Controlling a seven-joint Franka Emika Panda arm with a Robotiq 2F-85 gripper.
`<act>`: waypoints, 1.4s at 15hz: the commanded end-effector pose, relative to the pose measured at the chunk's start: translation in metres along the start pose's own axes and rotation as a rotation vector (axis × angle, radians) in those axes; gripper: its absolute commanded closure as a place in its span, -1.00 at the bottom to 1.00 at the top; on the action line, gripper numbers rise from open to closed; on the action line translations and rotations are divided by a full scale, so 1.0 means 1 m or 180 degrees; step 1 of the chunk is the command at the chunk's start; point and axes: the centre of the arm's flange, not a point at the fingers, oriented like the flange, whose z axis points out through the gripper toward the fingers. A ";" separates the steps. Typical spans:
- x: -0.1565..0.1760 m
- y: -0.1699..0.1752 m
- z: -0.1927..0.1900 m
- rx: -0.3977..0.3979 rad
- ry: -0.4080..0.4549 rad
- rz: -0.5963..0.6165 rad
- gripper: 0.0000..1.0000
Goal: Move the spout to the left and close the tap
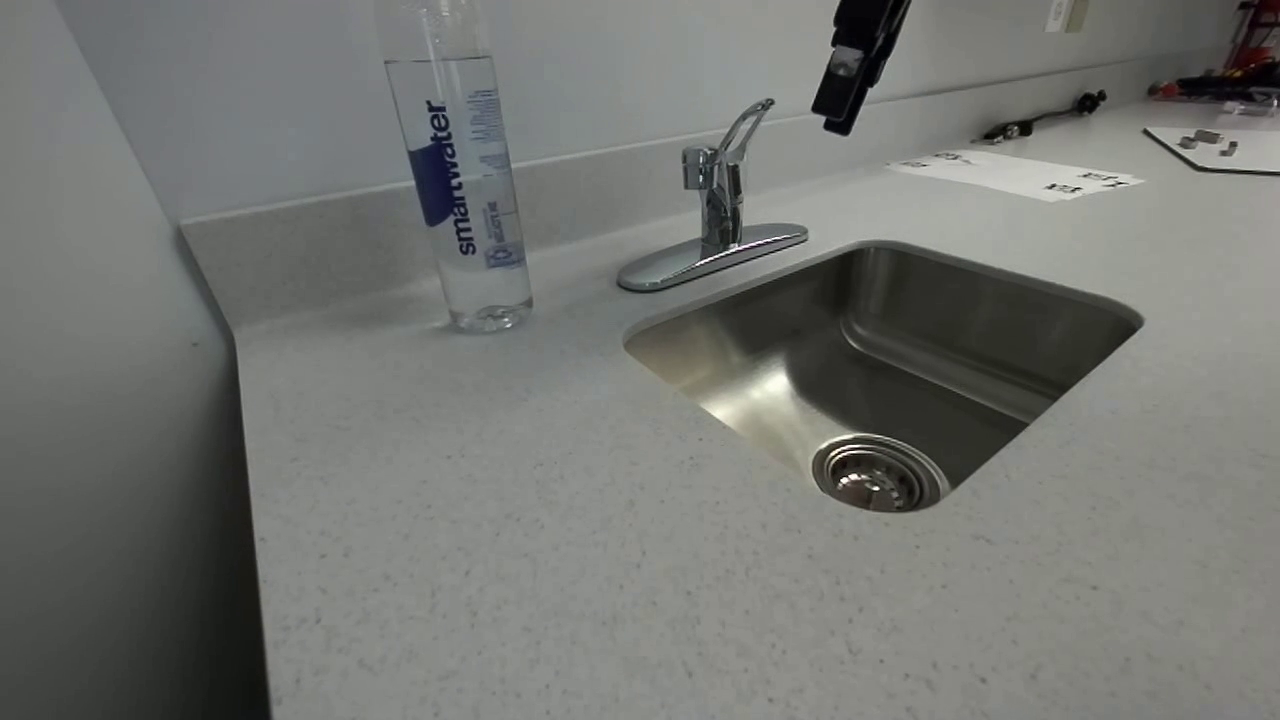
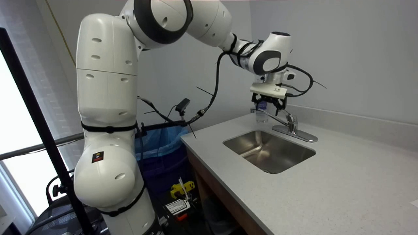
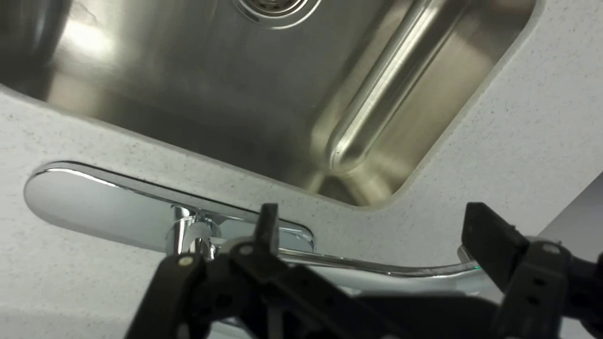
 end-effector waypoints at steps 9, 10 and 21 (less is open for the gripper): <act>0.028 -0.033 -0.011 -0.0185 0.0645 -0.0278 -1.00; 0.030 -0.035 -0.011 -0.0212 0.0684 -0.0285 -1.00; 0.028 -0.025 0.008 -0.0350 0.0818 -0.0288 -1.00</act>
